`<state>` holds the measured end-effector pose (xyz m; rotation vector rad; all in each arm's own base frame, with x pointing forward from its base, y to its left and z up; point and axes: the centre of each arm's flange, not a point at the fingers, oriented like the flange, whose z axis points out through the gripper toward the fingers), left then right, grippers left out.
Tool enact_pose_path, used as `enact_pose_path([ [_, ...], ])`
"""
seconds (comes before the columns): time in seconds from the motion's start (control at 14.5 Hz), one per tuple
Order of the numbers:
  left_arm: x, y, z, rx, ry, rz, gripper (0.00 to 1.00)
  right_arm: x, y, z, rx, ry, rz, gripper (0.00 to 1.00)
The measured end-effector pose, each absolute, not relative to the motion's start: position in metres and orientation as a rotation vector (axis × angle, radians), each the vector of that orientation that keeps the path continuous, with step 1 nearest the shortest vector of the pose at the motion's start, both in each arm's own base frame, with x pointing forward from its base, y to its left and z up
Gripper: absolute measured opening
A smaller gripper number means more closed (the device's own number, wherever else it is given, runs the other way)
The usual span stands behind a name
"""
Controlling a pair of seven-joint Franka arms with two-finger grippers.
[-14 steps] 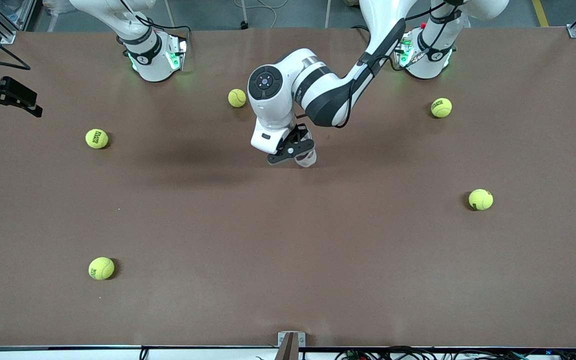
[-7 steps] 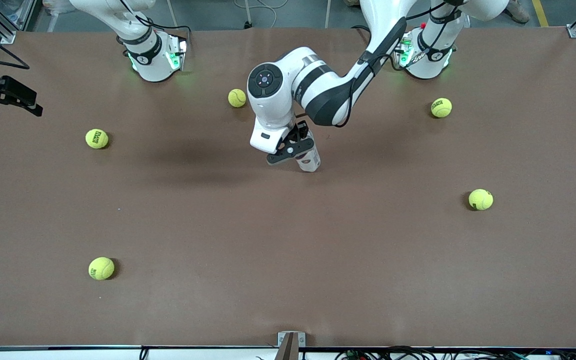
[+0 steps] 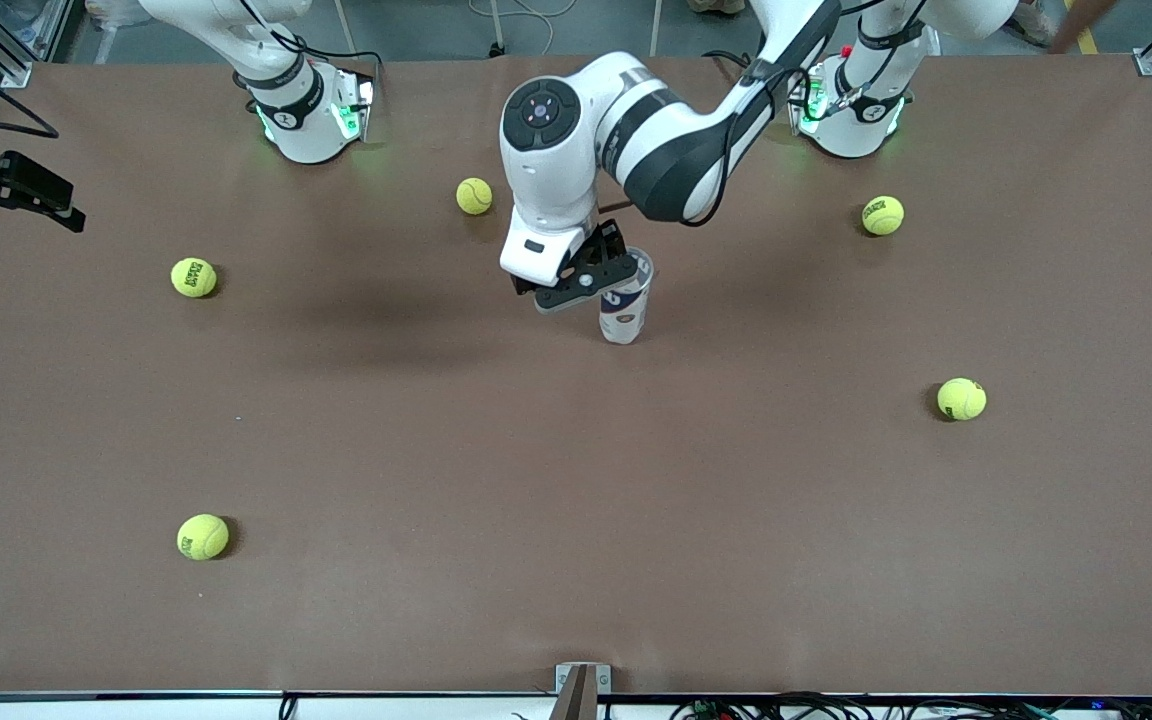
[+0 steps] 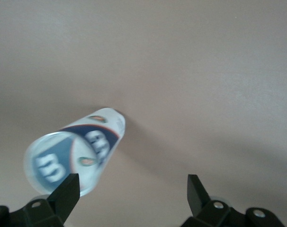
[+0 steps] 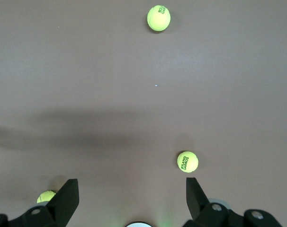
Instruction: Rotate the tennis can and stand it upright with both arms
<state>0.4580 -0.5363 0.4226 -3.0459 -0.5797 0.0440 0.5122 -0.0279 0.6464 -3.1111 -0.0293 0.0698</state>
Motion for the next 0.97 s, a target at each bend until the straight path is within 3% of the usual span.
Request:
enact_pose_path([
  [0.21,0.483,-0.501,0.468,-3.064,-0.626,-0.023,1.0,0.512,-0.027,0.646,-3.111,-0.033,0.069,1.0],
  [0.55,0.549,-0.359,0.551,-3.06,-0.535,-0.038,1.0,0.512,-0.026,0.647,-3.112,-0.036,0.067,1.0],
  [0.97,0.599,-0.187,0.597,-3.079,-0.361,-0.059,1.0,0.51,-0.026,0.658,-3.113,-0.038,0.051,1.0],
])
